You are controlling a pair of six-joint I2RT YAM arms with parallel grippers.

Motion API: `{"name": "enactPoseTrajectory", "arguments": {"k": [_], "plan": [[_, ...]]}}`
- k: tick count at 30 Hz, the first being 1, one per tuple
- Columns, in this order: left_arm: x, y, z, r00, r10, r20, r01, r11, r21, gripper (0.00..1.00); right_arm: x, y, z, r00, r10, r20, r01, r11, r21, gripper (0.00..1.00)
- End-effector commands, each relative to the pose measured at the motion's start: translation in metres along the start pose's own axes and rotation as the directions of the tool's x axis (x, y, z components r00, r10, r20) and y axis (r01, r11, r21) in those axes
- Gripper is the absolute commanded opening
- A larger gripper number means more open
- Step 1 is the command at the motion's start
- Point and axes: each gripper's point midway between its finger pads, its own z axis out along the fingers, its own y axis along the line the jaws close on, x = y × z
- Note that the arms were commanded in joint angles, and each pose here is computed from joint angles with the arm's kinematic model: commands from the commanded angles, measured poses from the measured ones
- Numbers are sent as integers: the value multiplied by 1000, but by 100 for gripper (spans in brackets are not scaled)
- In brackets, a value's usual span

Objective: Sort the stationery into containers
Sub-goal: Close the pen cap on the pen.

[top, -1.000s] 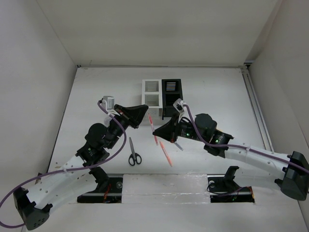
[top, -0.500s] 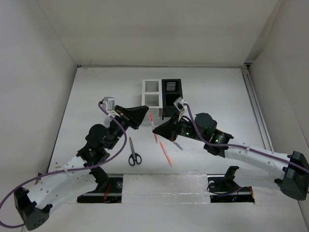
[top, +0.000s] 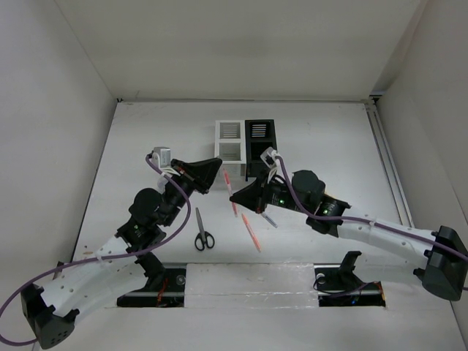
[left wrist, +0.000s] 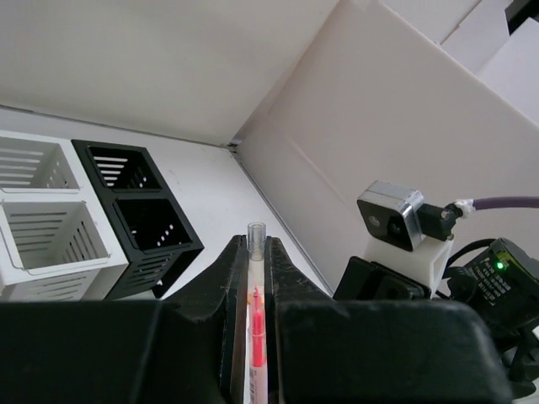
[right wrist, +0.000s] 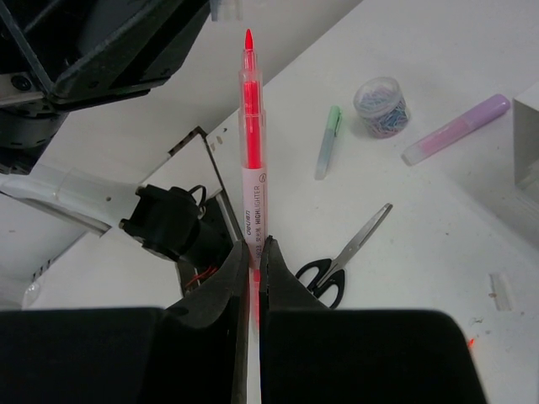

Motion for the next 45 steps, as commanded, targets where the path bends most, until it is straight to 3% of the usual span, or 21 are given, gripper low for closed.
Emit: {"name": "enactPoseTrajectory", "arguments": {"k": [1, 29, 45], "plan": [[-26, -6, -3, 995, -26, 96, 25, 1000, 7, 0, -24, 20, 5, 998, -12, 66, 17, 998, -67, 0], [-4, -1, 4, 999, -31, 33, 31, 999, 10, 0, -31, 26, 7, 997, -17, 77, 23, 996, -85, 0], [2, -11, -1, 1000, -12, 10, 11, 997, 82, 0, -47, 28, 4, 992, -21, 122, 29, 997, -65, 0]]}}
